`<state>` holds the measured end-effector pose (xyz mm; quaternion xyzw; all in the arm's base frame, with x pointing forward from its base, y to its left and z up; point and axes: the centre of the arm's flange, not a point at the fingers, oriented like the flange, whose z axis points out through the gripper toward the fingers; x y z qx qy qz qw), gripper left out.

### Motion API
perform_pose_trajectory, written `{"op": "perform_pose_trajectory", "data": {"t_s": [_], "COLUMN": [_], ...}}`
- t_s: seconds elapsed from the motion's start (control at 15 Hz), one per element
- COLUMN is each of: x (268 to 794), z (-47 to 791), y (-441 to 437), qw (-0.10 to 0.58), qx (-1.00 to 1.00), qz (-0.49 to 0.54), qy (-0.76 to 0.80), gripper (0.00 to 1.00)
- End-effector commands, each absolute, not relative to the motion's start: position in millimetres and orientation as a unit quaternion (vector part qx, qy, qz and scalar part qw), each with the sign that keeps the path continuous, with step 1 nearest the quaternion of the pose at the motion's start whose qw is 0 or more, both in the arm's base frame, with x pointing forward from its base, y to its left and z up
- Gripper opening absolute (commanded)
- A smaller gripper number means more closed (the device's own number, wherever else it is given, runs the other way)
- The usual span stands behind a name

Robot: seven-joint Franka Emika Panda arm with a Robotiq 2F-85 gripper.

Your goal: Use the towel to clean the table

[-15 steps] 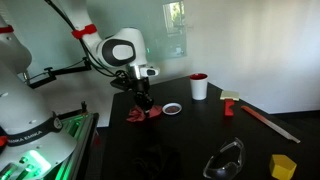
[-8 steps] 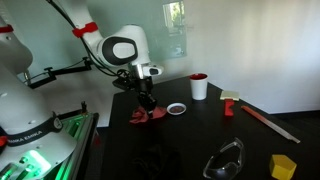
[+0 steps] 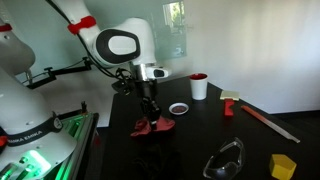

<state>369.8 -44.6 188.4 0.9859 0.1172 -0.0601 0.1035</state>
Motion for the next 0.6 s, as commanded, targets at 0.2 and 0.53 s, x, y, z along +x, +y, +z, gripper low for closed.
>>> {"op": "perform_pose_trajectory", "data": {"t_s": [0.2,0.53], "x": [346.2,346.2], "z": [201.8,188.6], "y": [-55.0,-16.5], "qw": [0.135,0.143], "qx": [0.978,0.965], "qz": [-0.06,-0.068], "qy": [0.144,0.208], "gripper": [0.02,0.02]}}
